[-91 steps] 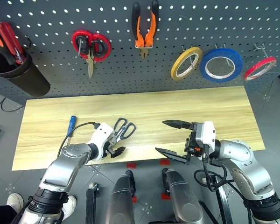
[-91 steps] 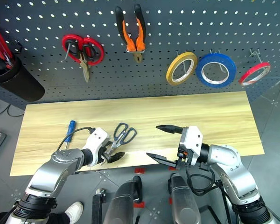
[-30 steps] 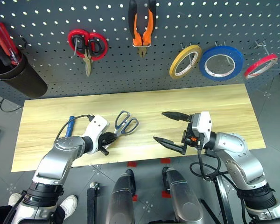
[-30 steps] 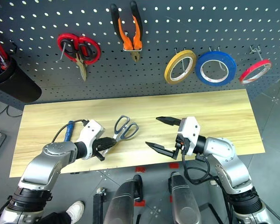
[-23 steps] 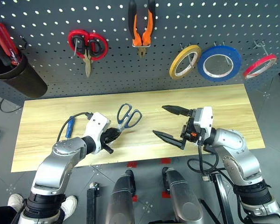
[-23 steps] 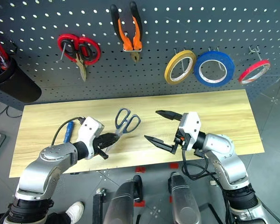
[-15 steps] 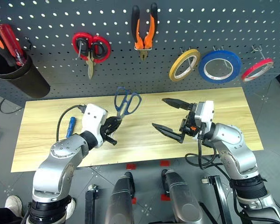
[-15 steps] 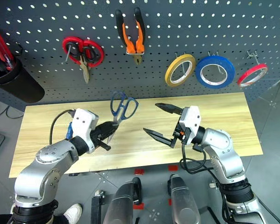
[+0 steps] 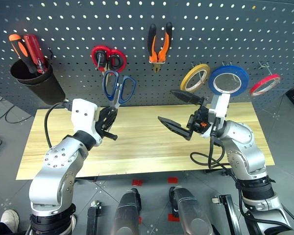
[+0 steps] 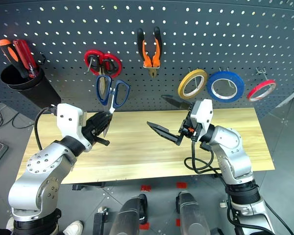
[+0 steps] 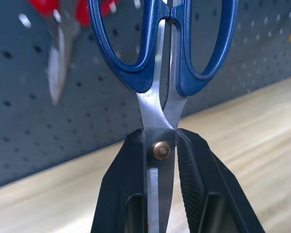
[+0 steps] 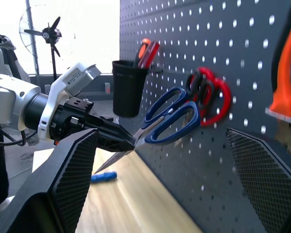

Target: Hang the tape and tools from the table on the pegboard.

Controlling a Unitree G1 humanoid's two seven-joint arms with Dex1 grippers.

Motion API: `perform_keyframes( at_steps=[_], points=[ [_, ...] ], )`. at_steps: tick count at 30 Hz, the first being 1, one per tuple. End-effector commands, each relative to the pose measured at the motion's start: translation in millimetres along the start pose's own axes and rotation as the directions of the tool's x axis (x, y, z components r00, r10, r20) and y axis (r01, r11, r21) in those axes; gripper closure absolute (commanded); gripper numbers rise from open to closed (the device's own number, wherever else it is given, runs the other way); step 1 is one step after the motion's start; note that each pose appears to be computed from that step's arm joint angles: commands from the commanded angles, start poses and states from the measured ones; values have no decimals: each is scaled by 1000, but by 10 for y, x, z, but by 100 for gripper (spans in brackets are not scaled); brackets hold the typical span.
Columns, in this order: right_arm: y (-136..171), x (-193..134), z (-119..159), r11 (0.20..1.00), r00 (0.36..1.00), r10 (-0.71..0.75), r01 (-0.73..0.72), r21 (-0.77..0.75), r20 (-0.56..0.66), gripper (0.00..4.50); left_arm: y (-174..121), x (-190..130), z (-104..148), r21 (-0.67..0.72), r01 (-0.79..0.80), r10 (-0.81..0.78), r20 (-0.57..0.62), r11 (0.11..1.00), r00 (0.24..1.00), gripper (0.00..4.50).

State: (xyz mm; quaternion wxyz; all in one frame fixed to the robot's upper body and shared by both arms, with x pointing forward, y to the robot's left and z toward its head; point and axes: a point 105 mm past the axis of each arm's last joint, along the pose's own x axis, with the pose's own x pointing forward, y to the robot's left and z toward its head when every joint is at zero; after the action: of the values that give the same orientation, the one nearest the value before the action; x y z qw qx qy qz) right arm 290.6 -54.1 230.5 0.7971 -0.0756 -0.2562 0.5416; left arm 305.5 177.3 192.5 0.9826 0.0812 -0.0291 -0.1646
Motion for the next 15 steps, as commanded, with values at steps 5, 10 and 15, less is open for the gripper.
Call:
perform_keyframes(
  at_steps=[5,10,15],
  points=[
    [-48,-1,129,998,999,-17,21,-60,51,0,-48,18,201,27,15,-17,93,1000,995,395],
    [-49,-26,119,997,999,-29,32,-69,42,0,-136,17,181,9,49,-49,87,999,995,395],
    [-53,-61,109,996,998,-47,49,-74,30,0,-229,-41,196,-10,62,-61,94,998,994,395]
  ],
)
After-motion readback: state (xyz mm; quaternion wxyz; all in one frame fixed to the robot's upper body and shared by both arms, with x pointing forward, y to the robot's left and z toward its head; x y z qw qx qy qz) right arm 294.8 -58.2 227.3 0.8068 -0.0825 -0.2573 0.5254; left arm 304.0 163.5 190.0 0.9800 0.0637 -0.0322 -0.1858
